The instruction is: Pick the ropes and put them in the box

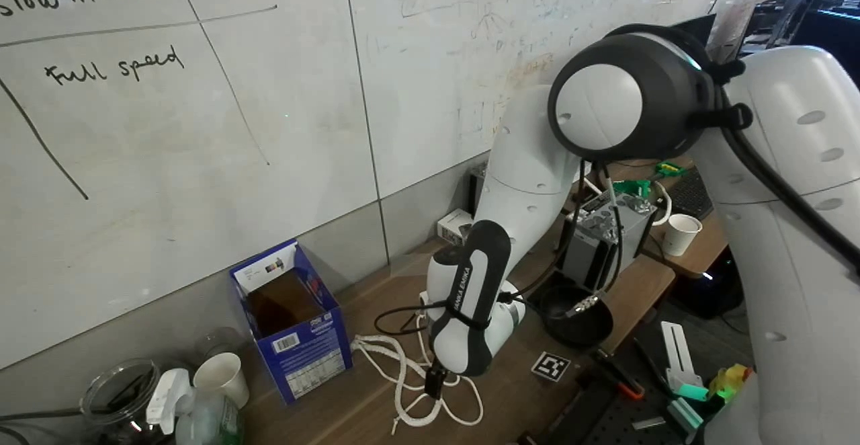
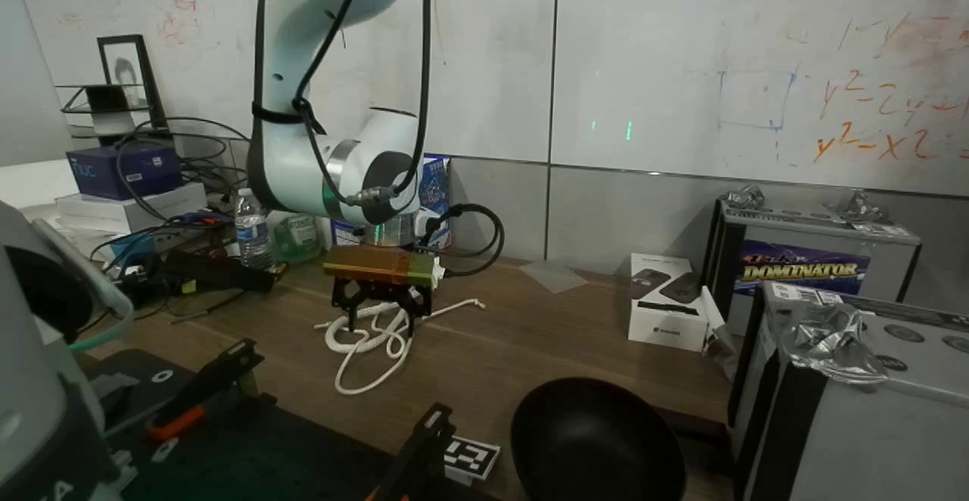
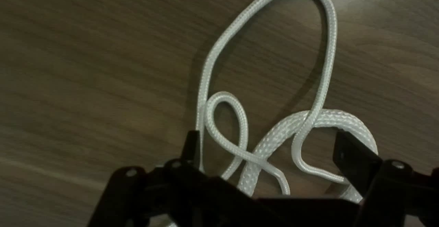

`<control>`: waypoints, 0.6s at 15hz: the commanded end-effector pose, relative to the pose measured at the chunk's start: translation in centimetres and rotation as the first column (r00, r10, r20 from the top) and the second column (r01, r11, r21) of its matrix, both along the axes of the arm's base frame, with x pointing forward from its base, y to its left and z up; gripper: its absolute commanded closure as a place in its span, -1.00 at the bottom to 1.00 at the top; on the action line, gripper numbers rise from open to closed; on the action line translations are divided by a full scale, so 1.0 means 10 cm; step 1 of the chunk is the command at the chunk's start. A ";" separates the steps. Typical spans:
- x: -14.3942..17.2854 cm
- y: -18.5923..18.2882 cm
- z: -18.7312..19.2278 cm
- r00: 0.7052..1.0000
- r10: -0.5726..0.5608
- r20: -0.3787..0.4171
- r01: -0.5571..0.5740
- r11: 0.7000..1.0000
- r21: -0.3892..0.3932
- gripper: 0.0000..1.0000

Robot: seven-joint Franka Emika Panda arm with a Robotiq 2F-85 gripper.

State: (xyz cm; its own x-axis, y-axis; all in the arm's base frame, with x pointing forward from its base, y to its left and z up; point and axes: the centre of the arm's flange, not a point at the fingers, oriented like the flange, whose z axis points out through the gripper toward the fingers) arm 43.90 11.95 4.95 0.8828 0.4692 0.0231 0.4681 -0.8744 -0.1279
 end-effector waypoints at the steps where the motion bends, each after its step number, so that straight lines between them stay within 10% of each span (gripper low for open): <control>1: 0.15 0.08 -0.13 0.999 0.034 0.025 -0.034 0.999 0.018 -1.00; 9: 0.31 0.12 -0.23 0.998 0.052 0.040 -0.053 0.999 0.009 -1.00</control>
